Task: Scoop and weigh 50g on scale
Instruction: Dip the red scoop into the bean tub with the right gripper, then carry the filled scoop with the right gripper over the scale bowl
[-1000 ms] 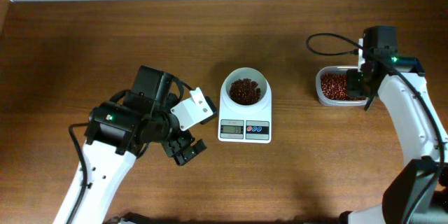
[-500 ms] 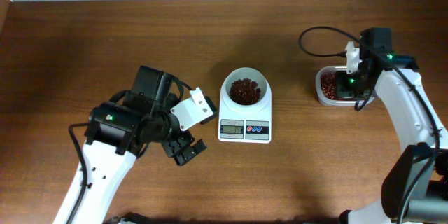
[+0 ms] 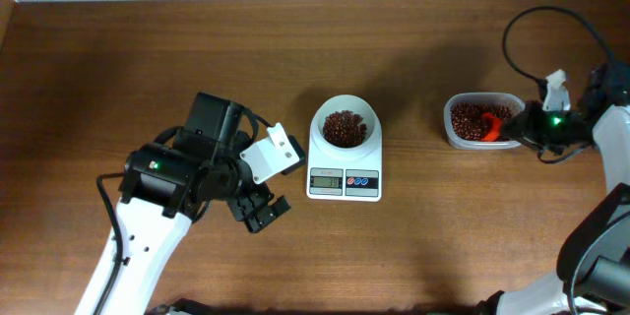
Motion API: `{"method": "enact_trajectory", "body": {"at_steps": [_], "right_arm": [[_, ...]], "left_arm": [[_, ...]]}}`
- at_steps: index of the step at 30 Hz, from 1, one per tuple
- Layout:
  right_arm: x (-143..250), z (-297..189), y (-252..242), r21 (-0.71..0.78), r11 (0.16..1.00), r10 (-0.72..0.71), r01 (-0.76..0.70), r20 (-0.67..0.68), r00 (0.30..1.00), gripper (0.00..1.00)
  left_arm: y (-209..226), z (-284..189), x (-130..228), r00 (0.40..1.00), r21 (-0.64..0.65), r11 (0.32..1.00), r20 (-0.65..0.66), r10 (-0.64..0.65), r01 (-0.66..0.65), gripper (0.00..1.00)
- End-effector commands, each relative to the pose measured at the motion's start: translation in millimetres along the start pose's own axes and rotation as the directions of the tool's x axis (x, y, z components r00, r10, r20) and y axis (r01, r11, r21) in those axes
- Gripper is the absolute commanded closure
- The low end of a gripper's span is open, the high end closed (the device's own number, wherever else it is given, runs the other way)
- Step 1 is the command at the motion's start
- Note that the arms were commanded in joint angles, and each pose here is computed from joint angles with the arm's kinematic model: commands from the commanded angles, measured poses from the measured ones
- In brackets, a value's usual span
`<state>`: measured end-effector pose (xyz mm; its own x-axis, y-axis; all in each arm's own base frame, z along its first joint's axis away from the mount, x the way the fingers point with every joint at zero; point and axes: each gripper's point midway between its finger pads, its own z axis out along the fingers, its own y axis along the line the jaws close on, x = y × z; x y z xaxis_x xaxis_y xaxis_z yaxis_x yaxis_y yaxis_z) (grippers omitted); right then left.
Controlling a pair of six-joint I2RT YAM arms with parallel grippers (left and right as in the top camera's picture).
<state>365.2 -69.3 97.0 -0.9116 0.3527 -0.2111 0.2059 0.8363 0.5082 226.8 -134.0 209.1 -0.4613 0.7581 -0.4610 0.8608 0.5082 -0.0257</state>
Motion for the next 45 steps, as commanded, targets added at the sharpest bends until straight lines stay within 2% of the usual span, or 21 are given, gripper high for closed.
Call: {"method": "enact_trajectory", "body": {"at_steps": [1,19,24,31,35,45], "right_arm": [[-7.9,-10.1,10.2,-0.038,0.999,-0.014,0.015,0.041,0.999,0.96],[-15.6,-45.6,-0.7,-0.231,0.968,0.128,-0.098,0.118,0.985,0.96],[-20.2,-62.5,-1.6,-0.331,0.935,0.181,-0.123,0.153,0.971,0.96],[-24.9,-73.2,21.2,-0.466,0.88,0.186,-0.091,0.163,0.969,0.96],[-21.8,-64.0,48.7,-0.508,0.86,0.134,-0.05,0.13,0.982,0.96],[13.6,-16.7,147.8,-0.58,0.809,-0.127,0.101,-0.003,0.992,0.96]], "left_arm": [[0.8,1.2,2.3,1.0,0.002,1.0,-0.006,0.008,-0.008,0.01],[0.8,1.2,2.2,1.0,0.002,1.0,-0.005,0.008,-0.008,0.01],[0.8,1.2,2.2,1.0,0.002,1.0,-0.005,0.008,-0.008,0.01],[0.8,1.2,2.2,1.0,0.002,1.0,-0.005,0.008,-0.008,0.01],[0.8,1.2,2.2,1.0,0.002,1.0,-0.005,0.008,-0.008,0.01],[0.8,1.2,2.2,1.0,0.002,1.0,-0.005,0.008,-0.008,0.01]]}}
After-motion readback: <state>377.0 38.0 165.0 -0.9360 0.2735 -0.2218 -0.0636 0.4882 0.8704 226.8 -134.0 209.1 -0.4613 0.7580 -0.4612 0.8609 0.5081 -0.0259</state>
